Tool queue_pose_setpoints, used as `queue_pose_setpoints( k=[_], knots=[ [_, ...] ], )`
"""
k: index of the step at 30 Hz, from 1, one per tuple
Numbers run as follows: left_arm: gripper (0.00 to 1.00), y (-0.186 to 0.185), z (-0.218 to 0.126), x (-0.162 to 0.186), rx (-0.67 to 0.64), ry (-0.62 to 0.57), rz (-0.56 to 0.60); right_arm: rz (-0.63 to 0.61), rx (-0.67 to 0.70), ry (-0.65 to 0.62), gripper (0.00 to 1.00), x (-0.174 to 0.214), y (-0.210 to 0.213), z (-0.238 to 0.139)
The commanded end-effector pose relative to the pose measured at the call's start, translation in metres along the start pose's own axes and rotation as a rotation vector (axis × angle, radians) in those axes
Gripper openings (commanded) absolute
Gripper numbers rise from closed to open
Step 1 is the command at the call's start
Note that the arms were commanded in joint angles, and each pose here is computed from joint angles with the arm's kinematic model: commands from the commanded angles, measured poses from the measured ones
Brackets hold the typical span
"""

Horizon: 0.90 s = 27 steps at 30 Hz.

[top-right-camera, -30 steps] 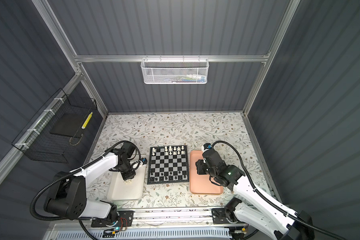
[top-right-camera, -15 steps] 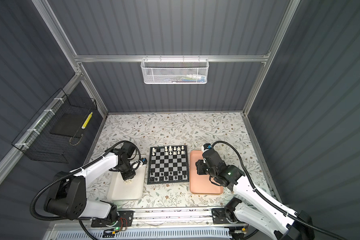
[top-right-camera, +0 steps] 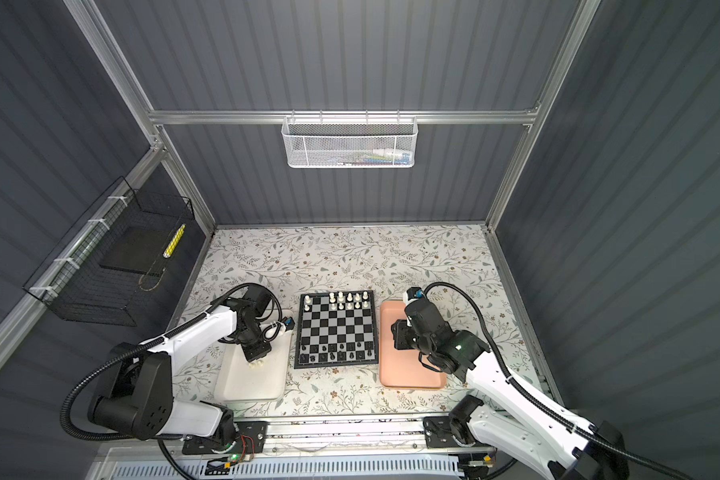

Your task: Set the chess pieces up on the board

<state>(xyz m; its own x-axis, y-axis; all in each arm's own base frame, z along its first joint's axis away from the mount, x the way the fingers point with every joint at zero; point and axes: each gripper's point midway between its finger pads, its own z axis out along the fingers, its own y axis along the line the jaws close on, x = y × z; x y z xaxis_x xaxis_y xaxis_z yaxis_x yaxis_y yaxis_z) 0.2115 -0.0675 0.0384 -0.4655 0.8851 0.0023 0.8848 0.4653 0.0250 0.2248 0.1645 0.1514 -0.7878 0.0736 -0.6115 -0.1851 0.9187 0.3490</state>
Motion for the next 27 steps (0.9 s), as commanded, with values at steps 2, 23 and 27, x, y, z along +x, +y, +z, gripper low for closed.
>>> queue_pose_setpoints(
  k=[2, 23, 27],
  knots=[
    [0.20, -0.005, 0.002, 0.004, 0.008, 0.017, 0.010, -0.004, 0.020, 0.003, 0.31, 0.003, -0.006, 0.003],
    [0.15, 0.005, -0.007, -0.006, -0.025, 0.000, 0.006, -0.006, 0.019, 0.001, 0.31, 0.004, -0.006, 0.004],
    [0.14, 0.009, -0.011, -0.011, -0.032, -0.006, 0.007, -0.006, 0.023, -0.001, 0.31, 0.005, -0.007, 0.004]
  ],
)
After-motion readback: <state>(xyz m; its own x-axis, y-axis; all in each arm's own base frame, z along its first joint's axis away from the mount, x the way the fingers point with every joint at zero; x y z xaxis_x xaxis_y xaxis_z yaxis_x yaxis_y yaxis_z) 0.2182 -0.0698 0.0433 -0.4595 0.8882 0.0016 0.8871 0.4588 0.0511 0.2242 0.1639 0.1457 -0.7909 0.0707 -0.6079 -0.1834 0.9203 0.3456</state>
